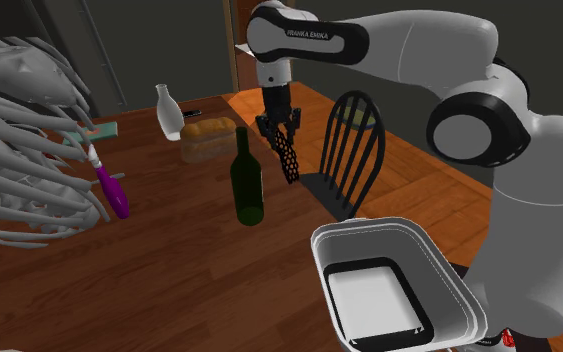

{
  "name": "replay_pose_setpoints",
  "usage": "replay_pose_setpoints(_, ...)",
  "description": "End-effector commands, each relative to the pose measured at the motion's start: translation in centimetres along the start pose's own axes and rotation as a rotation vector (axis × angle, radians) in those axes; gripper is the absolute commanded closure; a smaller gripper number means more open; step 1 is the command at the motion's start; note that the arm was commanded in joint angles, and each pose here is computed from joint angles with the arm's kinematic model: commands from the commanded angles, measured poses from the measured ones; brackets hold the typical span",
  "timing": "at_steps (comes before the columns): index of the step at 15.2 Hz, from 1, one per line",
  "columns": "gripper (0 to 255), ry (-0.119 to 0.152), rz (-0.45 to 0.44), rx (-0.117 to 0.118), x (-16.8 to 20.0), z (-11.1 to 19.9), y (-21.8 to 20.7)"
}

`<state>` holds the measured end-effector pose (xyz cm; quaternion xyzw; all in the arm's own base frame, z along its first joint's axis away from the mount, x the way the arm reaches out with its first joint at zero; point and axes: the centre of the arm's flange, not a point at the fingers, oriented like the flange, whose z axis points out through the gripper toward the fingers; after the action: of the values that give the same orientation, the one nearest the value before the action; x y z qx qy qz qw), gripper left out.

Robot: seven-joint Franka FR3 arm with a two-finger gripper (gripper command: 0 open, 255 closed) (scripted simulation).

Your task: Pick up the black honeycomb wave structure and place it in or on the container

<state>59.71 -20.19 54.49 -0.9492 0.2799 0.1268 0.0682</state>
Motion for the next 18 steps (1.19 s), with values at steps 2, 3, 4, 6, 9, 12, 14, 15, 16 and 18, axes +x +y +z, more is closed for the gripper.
replay_pose_setpoints(2,255,0.0,0.0,0.0,-0.4,-1.5,-0.1)
replay_pose_setpoints(3,255,0.0,0.0,0.0,-0.5,-2.0,-0.1)
replay_pose_setpoints(4,255,0.0,0.0,0.0,-0.6,-2.1,-0.1)
replay_pose_setpoints(6,255,0.0,0.0,0.0,-3.1,-1.6,-0.3)
replay_pose_setpoints(9,255,0.0,0.0,0.0,-7.0,-0.7,-0.5)
replay_pose_setpoints(12,255,0.0,0.0,0.0,-10.9,0.1,-0.8)
replay_pose_setpoints(14,255,0.0,0.0,0.0,-13.4,0.7,-1.0)
replay_pose_setpoints(15,255,0.0,0.0,0.0,-14.7,1.0,-1.1)
replay_pose_setpoints(16,255,0.0,0.0,0.0,-16.0,1.3,-1.1)
replay_pose_setpoints(18,255,0.0,0.0,0.0,-18.6,1.9,-1.3)
